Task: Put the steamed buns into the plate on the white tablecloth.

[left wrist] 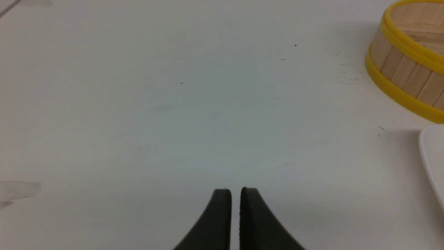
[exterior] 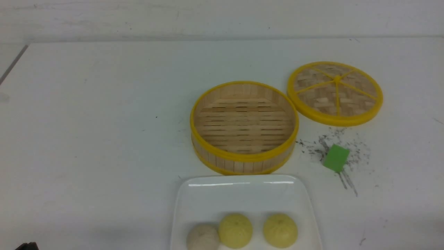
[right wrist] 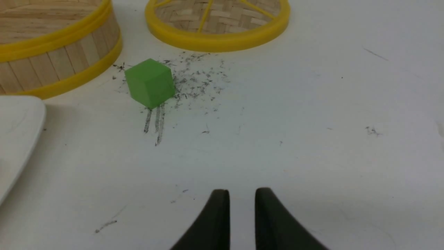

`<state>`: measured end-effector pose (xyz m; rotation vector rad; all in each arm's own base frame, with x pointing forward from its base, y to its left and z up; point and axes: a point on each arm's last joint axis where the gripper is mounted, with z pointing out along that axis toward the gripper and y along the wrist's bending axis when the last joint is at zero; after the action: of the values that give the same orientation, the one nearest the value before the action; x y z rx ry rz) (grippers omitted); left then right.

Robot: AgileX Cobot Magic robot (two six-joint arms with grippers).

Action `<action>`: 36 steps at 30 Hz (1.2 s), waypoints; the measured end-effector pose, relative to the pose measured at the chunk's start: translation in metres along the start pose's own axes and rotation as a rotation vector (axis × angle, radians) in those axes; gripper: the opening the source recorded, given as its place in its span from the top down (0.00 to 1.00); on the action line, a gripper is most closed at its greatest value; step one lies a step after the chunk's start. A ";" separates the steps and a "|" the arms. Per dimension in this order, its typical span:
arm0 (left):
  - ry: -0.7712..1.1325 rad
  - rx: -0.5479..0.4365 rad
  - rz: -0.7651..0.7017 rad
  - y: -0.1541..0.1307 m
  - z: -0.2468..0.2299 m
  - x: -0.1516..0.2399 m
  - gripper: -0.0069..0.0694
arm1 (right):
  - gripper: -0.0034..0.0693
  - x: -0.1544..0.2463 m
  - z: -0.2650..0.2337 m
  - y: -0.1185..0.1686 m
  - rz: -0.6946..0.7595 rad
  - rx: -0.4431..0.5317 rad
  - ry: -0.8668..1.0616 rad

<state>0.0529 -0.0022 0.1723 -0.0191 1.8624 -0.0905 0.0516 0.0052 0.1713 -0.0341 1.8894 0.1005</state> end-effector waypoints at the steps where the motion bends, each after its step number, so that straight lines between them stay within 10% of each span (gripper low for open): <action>1: 0.000 0.000 0.000 0.000 0.000 0.000 0.82 | 0.76 0.000 0.000 0.000 0.000 0.000 0.000; 36: 0.004 -0.005 0.011 0.000 0.000 0.000 0.78 | 0.69 0.000 0.000 0.000 0.000 0.000 0.000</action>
<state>0.0528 -0.0018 0.1719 -0.0119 1.8666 -0.0786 0.0516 0.0052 0.1713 -0.0341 1.8894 0.1005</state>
